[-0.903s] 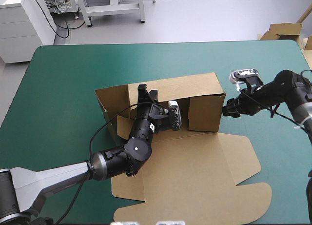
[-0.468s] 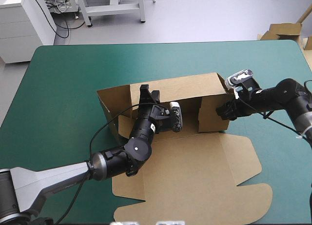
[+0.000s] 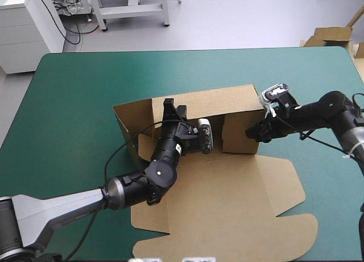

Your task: Fold the box

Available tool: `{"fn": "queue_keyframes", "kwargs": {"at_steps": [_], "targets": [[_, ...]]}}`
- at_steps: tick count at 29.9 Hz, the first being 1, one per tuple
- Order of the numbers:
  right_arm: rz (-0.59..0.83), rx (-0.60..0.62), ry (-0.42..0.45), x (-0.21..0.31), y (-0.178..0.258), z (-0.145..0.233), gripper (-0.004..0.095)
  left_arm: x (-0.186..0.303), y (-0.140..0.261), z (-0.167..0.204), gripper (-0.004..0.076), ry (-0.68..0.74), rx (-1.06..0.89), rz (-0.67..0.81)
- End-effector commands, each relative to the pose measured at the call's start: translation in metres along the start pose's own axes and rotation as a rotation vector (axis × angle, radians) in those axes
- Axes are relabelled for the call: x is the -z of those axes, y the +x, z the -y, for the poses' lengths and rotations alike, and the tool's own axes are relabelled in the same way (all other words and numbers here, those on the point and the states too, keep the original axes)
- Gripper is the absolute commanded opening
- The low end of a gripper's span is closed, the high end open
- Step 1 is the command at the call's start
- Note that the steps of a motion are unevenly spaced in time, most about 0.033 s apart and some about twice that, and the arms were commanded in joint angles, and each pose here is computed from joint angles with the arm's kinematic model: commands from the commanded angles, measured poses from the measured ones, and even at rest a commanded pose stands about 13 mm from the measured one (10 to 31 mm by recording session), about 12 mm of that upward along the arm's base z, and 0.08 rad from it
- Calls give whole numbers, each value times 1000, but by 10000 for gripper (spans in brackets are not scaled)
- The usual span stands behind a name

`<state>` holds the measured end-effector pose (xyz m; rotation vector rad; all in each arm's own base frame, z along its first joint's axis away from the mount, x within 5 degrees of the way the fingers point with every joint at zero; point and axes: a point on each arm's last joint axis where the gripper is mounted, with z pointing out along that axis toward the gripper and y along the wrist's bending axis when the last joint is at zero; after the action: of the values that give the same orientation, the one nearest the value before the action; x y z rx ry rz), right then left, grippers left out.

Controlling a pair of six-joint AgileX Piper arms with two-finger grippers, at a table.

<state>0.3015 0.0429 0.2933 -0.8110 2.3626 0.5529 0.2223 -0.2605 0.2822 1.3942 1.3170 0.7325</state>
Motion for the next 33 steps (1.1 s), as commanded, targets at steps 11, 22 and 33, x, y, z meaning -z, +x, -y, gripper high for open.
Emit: {"fn": "queue_keyframes", "kwargs": {"at_steps": [11, 22, 33], "targets": [[117, 131, 31, -2, -27, -28, -18, 7, -8, -12, -8, -11, 36, 68], [124, 107, 135, -16, -38, -43, 1, 7, -8, -12, -8, -10, 40, 70], [104, 60, 146, -16, -36, -42, 1, 7, -8, -13, 227, -16, 39, 66]]}}
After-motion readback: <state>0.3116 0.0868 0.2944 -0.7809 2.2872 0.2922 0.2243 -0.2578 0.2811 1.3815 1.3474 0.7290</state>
